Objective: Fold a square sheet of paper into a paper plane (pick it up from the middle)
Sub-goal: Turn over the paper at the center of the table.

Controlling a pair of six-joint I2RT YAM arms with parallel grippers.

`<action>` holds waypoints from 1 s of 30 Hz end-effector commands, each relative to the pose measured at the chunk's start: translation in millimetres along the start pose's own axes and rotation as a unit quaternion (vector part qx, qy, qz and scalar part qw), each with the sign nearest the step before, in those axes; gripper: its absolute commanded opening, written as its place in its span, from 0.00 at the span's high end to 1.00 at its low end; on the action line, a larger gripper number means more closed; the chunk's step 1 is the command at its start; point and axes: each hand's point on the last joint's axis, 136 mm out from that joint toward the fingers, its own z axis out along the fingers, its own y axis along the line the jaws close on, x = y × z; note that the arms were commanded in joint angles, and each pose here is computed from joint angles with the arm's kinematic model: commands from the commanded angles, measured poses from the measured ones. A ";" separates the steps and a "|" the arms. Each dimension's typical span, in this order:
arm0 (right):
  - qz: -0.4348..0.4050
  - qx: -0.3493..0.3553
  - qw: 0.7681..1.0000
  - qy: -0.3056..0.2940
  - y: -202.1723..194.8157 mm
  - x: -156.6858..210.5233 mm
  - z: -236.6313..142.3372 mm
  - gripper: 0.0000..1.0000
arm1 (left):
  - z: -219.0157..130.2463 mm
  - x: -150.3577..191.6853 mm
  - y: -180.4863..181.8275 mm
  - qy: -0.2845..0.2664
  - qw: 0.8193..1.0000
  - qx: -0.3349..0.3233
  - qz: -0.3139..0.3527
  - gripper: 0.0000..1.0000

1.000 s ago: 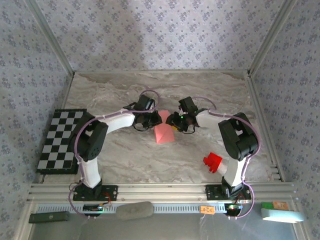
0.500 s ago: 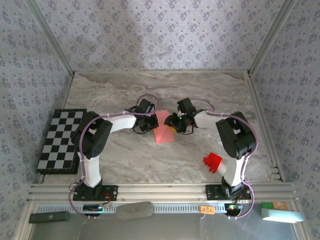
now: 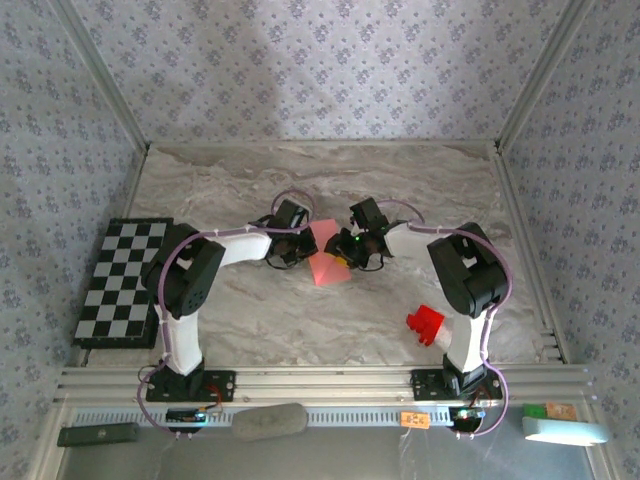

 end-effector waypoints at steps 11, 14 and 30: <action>-0.002 -0.053 0.999 0.007 18.3 3.2 1.8 0.64 | 9.7 19.4 40.2 0.020 0.998 -0.063 -0.019 0.95; -0.006 -0.052 0.999 0.010 15.7 5.4 3.6 0.66 | 9.3 18.9 39.8 0.019 0.998 -0.062 -0.019 0.95; -0.041 -0.031 0.999 0.010 5.2 7.5 12.5 0.89 | -11.0 4.8 11.7 0.007 1.000 -0.026 -0.008 0.90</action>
